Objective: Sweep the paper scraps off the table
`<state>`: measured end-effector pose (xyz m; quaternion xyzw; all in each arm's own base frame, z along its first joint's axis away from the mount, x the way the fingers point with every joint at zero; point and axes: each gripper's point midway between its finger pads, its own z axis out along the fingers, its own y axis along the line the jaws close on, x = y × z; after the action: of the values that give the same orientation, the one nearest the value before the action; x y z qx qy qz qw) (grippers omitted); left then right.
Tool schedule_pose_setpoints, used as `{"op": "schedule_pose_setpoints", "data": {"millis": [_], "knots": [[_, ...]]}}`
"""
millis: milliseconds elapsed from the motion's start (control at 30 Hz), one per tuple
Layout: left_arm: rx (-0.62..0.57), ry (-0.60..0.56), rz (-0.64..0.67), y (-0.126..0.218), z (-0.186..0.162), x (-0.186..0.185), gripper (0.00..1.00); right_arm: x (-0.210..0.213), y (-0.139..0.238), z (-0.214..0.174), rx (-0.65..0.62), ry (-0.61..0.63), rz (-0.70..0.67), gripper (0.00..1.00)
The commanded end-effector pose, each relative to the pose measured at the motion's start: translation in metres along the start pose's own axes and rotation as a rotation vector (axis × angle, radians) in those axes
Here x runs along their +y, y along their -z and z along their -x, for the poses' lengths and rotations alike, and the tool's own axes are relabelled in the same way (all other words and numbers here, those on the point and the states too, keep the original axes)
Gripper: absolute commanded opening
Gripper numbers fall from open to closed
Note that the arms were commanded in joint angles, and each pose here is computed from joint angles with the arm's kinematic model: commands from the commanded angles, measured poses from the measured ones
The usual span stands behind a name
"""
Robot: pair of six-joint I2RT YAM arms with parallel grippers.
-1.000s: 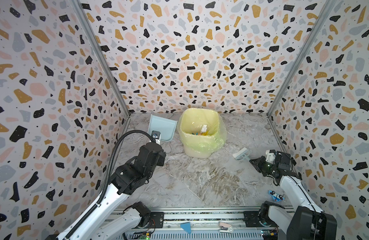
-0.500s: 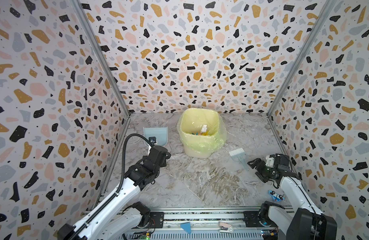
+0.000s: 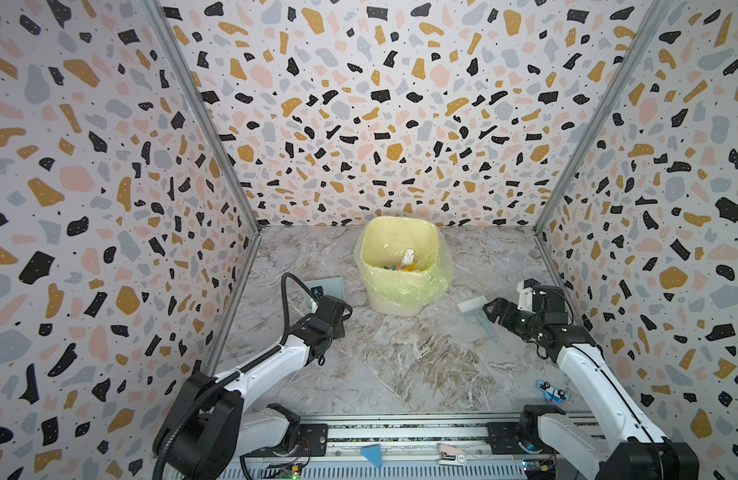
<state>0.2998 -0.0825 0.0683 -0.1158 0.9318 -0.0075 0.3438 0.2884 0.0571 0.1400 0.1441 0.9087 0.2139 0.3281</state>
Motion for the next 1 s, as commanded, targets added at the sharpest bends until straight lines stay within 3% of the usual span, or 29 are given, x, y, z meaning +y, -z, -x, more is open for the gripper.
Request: {"op": "schedule_pose_setpoints", "data": {"millis": [0, 467, 633, 767, 967], "knots": [[-0.004, 0.024, -0.043, -0.015, 0.0, -0.012, 0.01, 0.008, 0.0, 0.021, -0.076, 0.082, -0.009, 0.91], [0.047, 0.004, -0.021, -0.032, -0.016, -0.01, 0.32, 0.017, -0.014, 0.044, -0.155, 0.197, -0.003, 0.98], [0.002, 0.002, -0.016, -0.02, -0.001, -0.009, 0.54, 0.021, -0.016, 0.057, -0.192, 0.248, -0.002, 0.99], [-0.124, 0.027, -0.028, 0.007, 0.035, -0.01, 0.67, 0.023, -0.013, 0.075, -0.261, 0.299, -0.022, 0.99], [-0.443, -0.017, 0.048, 0.071, 0.104, 0.013, 0.96, 0.011, -0.019, 0.097, -0.376, 0.397, -0.115, 0.99]]}}
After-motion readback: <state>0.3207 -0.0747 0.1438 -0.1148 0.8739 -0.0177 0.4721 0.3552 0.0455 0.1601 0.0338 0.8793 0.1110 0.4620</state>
